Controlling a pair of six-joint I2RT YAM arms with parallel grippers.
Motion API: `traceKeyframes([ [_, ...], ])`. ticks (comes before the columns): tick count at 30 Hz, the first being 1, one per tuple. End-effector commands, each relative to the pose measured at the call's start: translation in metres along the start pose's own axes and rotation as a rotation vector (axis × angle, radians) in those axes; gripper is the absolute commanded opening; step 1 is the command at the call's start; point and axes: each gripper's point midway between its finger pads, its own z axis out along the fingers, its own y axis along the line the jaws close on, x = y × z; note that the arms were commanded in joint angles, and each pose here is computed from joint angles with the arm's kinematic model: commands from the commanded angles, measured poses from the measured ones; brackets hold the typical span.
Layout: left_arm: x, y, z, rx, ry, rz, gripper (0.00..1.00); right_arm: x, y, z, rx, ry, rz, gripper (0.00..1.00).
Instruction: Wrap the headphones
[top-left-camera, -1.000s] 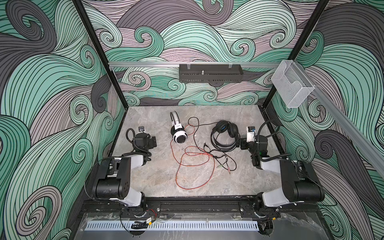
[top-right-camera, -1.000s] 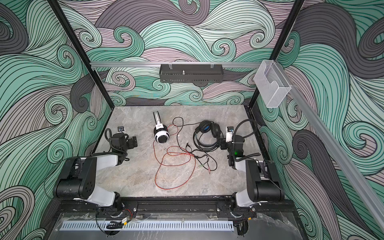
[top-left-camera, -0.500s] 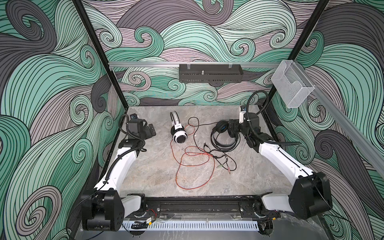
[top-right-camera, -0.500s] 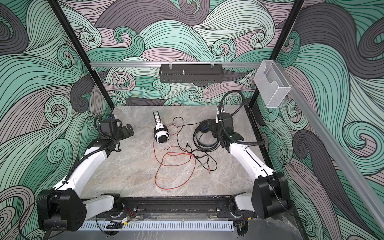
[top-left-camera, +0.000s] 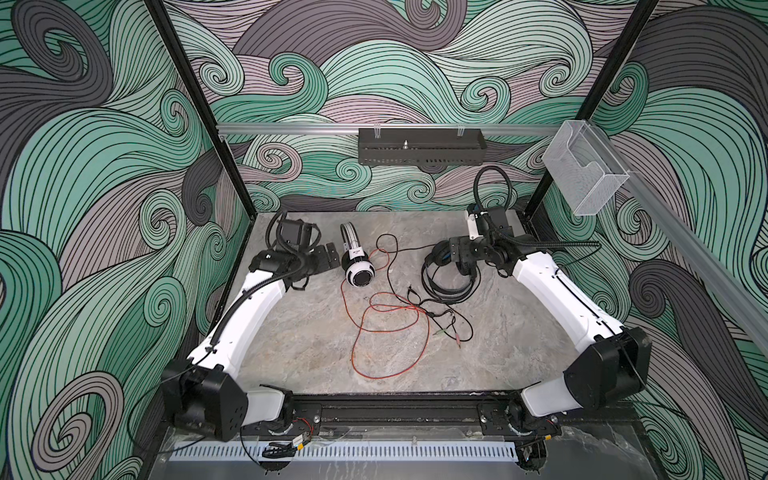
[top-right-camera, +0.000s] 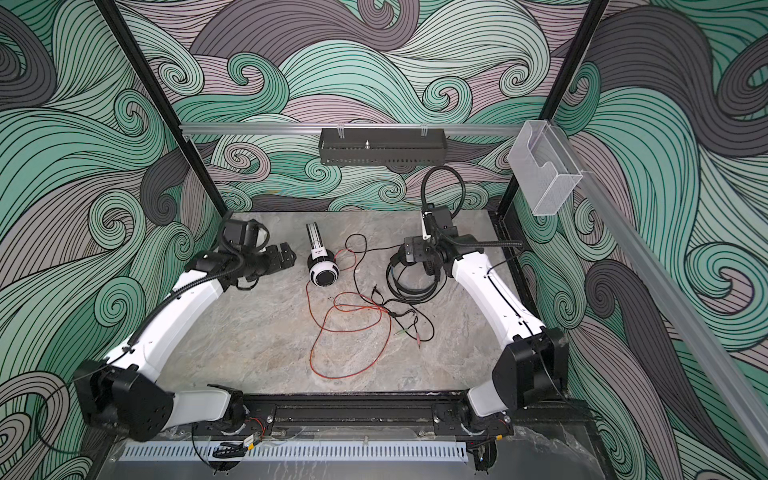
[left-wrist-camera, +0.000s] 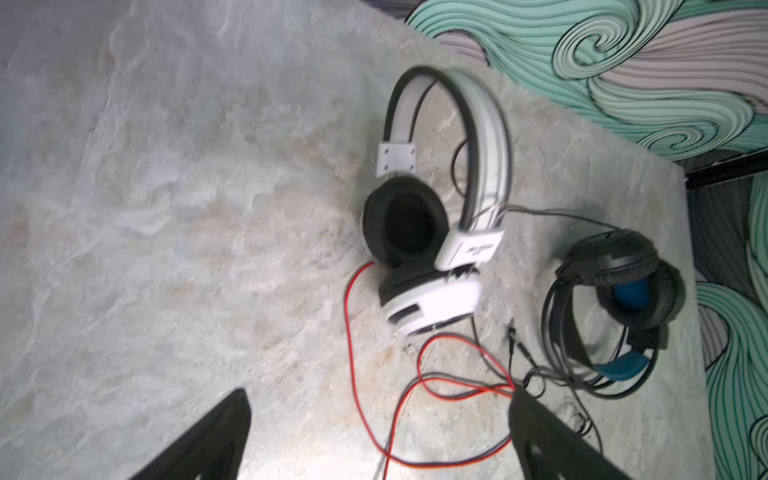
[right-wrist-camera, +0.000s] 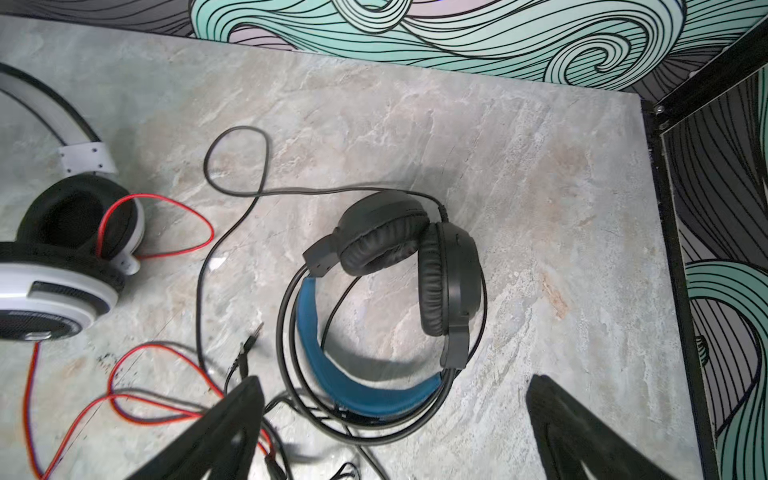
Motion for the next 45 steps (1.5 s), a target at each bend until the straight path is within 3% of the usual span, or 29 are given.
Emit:
traceKeyframes([
  [1,-0.001,-0.008,0.004,-0.032,0.107,0.011,0.99,0.024,0.016,-0.018,-0.084,0.097,-0.037,0.99],
  [11,-0.056,-0.011,0.078,-0.189,0.160,0.068,0.99,0.050,0.041,-0.018,-0.187,0.154,-0.069,0.99],
  [22,-0.053,0.017,0.149,-0.344,0.275,0.079,0.99,0.035,0.054,-0.018,-0.230,0.134,-0.083,0.99],
  [29,-0.039,0.052,0.146,-0.410,0.353,0.025,0.99,0.028,0.052,-0.026,-0.227,0.105,-0.091,0.99],
  [35,-0.026,0.055,0.130,-0.372,0.341,0.017,0.98,0.022,0.053,-0.031,-0.224,0.094,-0.097,0.99],
  [45,0.035,0.074,0.113,-0.355,0.415,-0.015,0.98,0.013,0.062,-0.044,-0.234,0.073,-0.120,0.99],
])
